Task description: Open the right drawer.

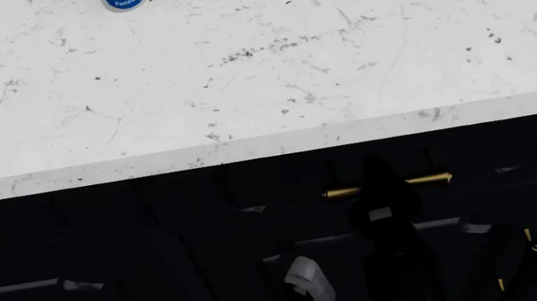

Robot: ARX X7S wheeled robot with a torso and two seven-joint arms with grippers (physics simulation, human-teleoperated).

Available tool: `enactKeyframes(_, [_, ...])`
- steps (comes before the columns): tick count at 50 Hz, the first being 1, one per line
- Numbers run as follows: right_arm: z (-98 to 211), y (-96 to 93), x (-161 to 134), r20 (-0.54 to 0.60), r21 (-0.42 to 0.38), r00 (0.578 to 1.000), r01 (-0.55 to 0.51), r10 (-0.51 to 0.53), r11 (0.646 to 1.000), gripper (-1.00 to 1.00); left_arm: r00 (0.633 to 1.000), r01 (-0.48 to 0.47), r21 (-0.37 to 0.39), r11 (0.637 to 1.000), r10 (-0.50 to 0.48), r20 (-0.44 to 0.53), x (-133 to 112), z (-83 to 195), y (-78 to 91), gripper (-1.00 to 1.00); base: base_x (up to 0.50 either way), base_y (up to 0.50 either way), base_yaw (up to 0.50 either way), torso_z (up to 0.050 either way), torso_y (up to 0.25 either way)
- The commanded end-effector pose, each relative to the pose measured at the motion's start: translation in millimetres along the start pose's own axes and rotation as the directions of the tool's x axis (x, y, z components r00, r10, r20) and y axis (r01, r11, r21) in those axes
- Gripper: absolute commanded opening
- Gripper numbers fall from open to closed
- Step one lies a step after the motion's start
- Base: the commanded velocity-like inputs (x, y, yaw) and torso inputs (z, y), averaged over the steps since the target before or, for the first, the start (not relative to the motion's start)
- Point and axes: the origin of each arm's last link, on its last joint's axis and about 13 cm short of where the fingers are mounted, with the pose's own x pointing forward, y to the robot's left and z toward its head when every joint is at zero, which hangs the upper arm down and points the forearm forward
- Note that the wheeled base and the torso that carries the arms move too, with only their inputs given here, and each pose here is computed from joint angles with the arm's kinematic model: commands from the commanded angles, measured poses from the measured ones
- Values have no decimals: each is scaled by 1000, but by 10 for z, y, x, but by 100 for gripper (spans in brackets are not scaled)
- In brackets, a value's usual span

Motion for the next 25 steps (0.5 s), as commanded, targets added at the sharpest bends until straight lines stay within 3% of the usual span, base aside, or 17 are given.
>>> enactKeyframes(1, [-4, -12, 76, 1, -25, 1000, 15, -15, 1000, 100, 1000, 2, 1, 1000, -2, 1, -3, 7, -5, 100, 0, 0, 0, 0, 0])
enactKeyframes(21, [13, 90, 151, 6, -42, 1000, 2, -2, 999, 100, 1000, 1, 1, 1000, -1, -2, -14, -2, -3, 100, 2, 0, 1, 0, 0])
enactKeyframes(22, [17, 98, 150, 9, -44, 1000, 2, -1, 999, -100, 1000, 0, 2, 1000, 0, -2, -15, -3, -3, 100, 12, 0, 3, 0, 0])
enactKeyframes(25, [22, 86, 143, 15, -34, 1000, 13, -12, 999, -100, 1000, 1, 1, 1000, -1, 0, -14, 1, -5, 100, 8, 0, 2, 0, 0])
